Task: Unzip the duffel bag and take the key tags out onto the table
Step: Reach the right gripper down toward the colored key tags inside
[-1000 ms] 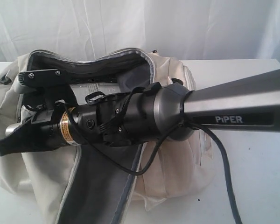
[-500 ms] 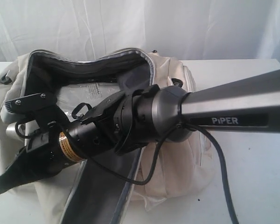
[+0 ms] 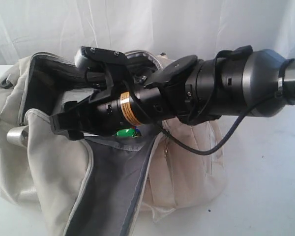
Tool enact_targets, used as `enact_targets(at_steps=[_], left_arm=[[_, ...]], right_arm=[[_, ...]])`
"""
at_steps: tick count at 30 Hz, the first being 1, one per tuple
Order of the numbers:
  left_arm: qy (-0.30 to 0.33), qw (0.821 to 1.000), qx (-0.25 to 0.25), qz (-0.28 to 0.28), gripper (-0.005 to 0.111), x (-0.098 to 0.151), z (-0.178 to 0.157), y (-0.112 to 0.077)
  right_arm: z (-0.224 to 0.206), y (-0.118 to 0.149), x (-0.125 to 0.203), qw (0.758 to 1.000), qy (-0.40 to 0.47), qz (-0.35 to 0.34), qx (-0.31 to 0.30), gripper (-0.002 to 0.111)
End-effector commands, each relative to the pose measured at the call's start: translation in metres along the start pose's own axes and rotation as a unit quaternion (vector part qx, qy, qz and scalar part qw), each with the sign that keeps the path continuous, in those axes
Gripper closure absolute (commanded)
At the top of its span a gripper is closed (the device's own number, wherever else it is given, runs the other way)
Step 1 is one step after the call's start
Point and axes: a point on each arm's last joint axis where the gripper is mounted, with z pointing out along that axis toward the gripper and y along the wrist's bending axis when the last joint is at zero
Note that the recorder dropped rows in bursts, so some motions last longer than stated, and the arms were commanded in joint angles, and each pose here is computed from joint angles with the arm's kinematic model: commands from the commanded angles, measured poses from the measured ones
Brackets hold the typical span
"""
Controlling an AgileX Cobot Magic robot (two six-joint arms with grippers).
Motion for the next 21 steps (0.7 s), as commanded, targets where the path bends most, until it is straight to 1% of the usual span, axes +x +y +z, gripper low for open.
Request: enact_targets(at_steps=[1, 6, 12, 13, 14, 15, 17, 19, 21], left_arm=[[-0.005, 1.0, -0.01, 0.011, 0.107, 0.0, -0.004, 0.001], [-0.006, 1.0, -0.017, 0.014, 0.107, 0.0, -0.004, 0.002], [-0.005, 1.0, -0.018, 0.014, 0.107, 0.0, -0.004, 0.002], [-0.005, 1.0, -0.019, 0.015, 0.107, 0.0, -0.004, 0.002], [-0.004, 1.0, -0.019, 0.015, 0.107, 0.0, -0.004, 0.002], [-0.004, 1.0, -0.019, 0.015, 0.107, 0.0, -0.004, 0.002], [-0.004, 1.0, -0.02, 0.015, 0.107, 0.0, -0.004, 0.003], [-0.003, 1.0, -0.022, 0.016, 0.107, 0.0, -0.004, 0.003], [-0.003, 1.0, -0.023, 0.016, 0.107, 0.0, -0.004, 0.003]], right_arm=[[0.005, -0.01, 0.018, 0.999, 0.03, 0.012, 0.009, 0.045], [0.012, -0.016, 0.032, 0.998, 0.057, 0.021, 0.005, 0.045], [0.017, -0.021, 0.039, 0.997, 0.07, 0.027, 0.011, 0.045], [0.019, -0.021, 0.042, 0.997, 0.077, 0.029, 0.004, 0.048], [0.02, -0.02, 0.044, 0.996, 0.085, 0.03, -0.005, 0.052], [0.02, -0.018, 0.045, 0.995, 0.091, 0.032, -0.015, 0.059], [0.02, -0.016, 0.047, 0.994, 0.101, 0.029, -0.031, 0.077], [0.019, -0.012, 0.048, 0.993, 0.109, 0.008, -0.053, 0.095], [0.018, -0.006, 0.048, 0.99, 0.115, -0.003, -0.077, 0.108]])
